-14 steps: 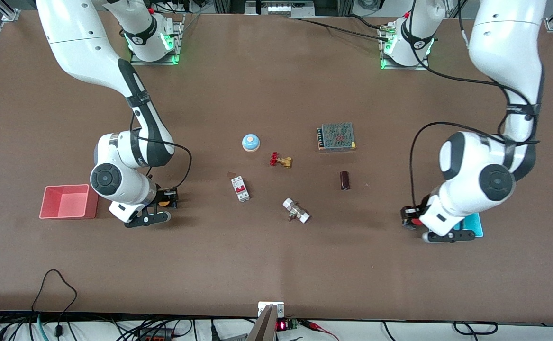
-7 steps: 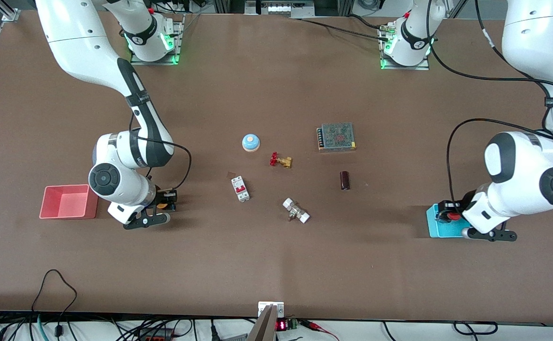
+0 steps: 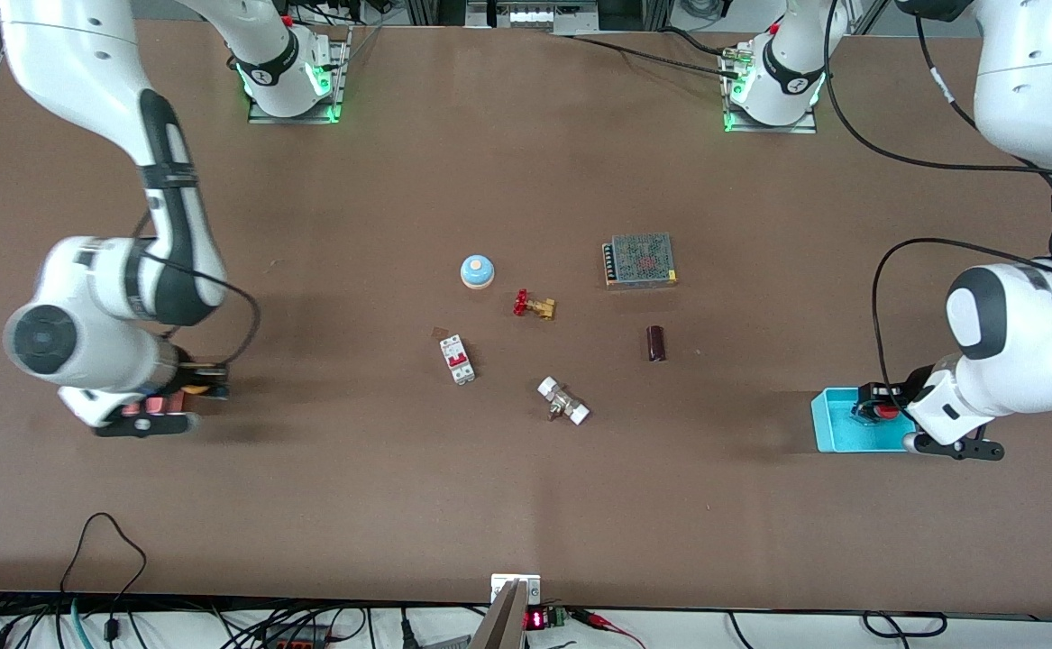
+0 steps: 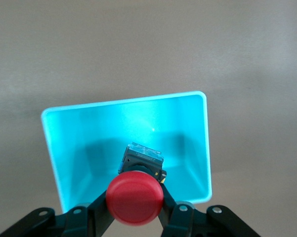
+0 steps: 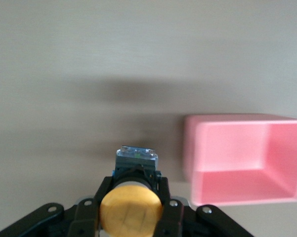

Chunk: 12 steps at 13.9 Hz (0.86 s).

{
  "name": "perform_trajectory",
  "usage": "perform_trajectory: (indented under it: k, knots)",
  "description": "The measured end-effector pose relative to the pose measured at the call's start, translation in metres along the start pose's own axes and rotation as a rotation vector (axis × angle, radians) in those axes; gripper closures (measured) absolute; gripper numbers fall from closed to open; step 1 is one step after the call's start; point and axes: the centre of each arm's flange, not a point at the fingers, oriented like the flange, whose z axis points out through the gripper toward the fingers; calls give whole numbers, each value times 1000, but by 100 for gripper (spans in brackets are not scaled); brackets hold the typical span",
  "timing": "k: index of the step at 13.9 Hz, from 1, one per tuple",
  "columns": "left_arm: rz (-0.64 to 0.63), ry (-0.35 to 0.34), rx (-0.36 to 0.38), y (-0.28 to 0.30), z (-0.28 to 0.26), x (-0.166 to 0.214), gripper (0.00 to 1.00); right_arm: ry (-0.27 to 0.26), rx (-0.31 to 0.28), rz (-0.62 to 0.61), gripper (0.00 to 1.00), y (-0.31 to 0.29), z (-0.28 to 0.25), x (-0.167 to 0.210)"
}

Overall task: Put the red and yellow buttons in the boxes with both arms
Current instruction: 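Carry the yellow button to the pink box while the left gripper carries red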

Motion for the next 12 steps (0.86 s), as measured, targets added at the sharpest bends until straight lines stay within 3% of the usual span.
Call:
perform_trajectory:
  k: [4, 8, 10, 12]
  knots:
    - [-3, 4, 3, -3, 29, 3, 63, -32, -21, -15, 59, 93, 0, -18]
    - [-3, 12, 4, -4, 29, 4, 33, -65, -12, -10, 59, 122, 21, -29]
    - [-3, 21, 6, -4, 26, 6, 29, -58, -18, -16, 59, 118, 28, -25]
    - [-3, 43, 10, -4, 16, 11, 11, -47, -17, -15, 59, 117, 34, -23]
